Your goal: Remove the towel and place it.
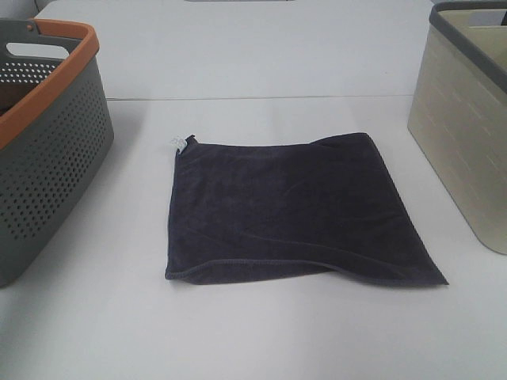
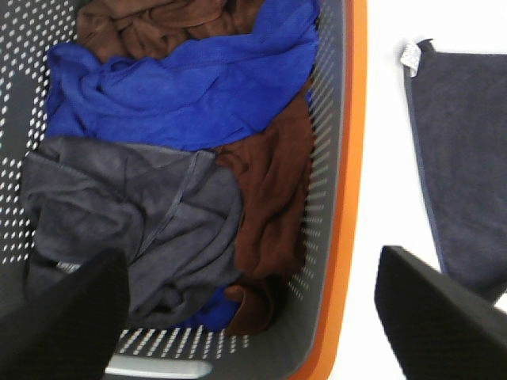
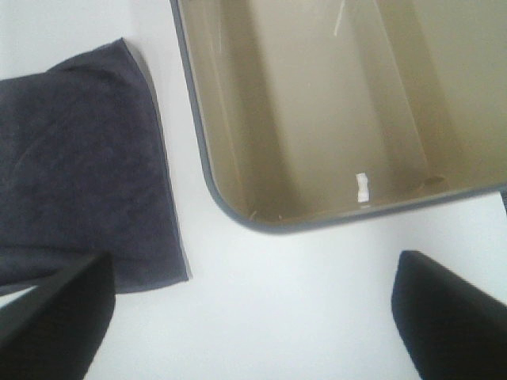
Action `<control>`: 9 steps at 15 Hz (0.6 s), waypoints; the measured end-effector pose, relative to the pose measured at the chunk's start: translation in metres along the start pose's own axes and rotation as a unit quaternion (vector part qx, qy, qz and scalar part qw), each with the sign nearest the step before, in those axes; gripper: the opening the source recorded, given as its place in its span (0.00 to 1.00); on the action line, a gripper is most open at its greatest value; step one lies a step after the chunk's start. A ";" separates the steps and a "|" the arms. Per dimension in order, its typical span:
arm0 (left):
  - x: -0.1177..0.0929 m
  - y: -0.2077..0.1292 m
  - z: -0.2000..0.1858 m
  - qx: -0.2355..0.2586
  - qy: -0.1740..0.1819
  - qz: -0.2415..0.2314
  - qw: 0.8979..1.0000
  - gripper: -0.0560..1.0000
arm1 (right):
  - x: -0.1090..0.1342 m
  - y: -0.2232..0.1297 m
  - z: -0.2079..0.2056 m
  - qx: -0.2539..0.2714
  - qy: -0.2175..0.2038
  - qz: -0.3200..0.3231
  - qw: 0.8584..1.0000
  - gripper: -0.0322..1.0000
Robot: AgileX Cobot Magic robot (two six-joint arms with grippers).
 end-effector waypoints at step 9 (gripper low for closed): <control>0.020 -0.151 -0.060 -0.053 0.063 -0.009 0.997 0.81 | -0.020 -0.164 -0.039 -0.119 0.014 0.004 0.993 0.85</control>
Point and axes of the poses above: a point on each arm's last joint axis where the gripper is mounted, z pointing out along that axis toward the gripper, x along the wrist's bending axis when the last joint is at zero, y = z × x, the point moved 3 cm from there along z, pointing out along that axis toward the gripper, and after that the axes turned 1 degree about -z, right-handed, at the moved point
